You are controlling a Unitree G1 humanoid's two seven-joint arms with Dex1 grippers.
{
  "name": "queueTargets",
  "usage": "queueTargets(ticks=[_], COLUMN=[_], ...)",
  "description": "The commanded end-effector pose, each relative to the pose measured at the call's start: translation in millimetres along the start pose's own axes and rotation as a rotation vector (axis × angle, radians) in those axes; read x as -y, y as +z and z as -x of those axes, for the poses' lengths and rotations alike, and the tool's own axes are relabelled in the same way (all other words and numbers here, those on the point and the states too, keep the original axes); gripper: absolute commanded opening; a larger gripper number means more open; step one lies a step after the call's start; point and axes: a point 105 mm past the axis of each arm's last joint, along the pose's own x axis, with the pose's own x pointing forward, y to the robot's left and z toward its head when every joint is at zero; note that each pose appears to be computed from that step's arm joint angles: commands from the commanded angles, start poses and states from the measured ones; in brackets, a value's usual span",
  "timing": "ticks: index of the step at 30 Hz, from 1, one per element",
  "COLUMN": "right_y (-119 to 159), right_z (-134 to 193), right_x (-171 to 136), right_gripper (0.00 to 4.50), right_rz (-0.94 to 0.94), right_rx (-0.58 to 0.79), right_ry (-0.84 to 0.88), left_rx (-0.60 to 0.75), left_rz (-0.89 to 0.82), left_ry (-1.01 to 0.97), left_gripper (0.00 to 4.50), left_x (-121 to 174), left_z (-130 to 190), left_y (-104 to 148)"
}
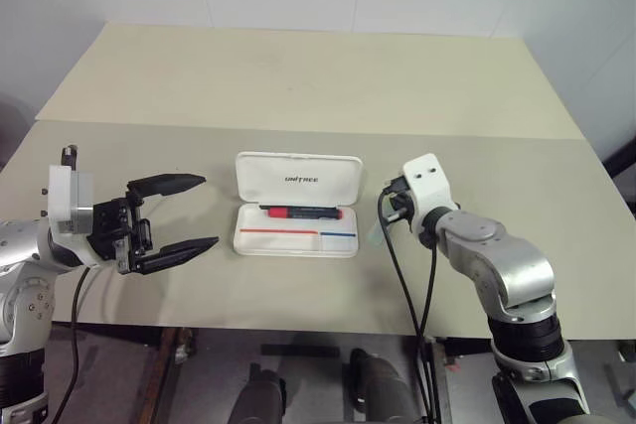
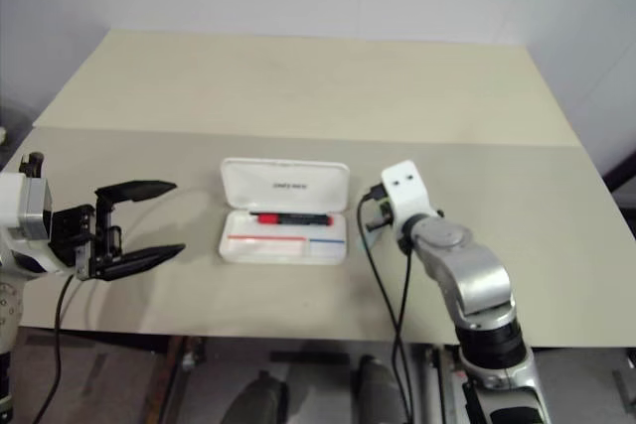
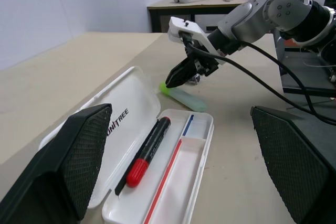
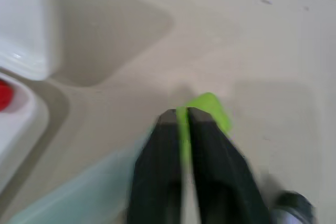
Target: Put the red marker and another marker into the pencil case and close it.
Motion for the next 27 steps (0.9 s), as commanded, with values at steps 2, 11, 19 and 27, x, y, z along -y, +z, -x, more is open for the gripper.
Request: queueTargets(ticks=[2, 11, 19, 27], right_y=[0, 13, 19, 43], right_z=[17, 20, 11, 13], right_x=[7, 5, 16, 11], right_gripper=[2.06, 4.46, 4.46, 4.46], right_rz=[-0.019, -0.022, -0.031, 0.03], right_rx=[-0.108, -0.083, -0.125, -0.093], right_ry=[-0.053, -0.033, -0.06, -0.009], left_rx=[0.03, 0.039, 0.038, 0.038], left_rz=[-0.036, -0.033, -0.035, -0.032], left_ry=[-0.016, -0.032, -0.032, -0.022], left_gripper=[4.5, 4.5, 4.5, 4.5], left_x=[-1, -3, -4, -3], left_z=[-3, -9, -9, -8], left_y=[6, 5, 5, 4])
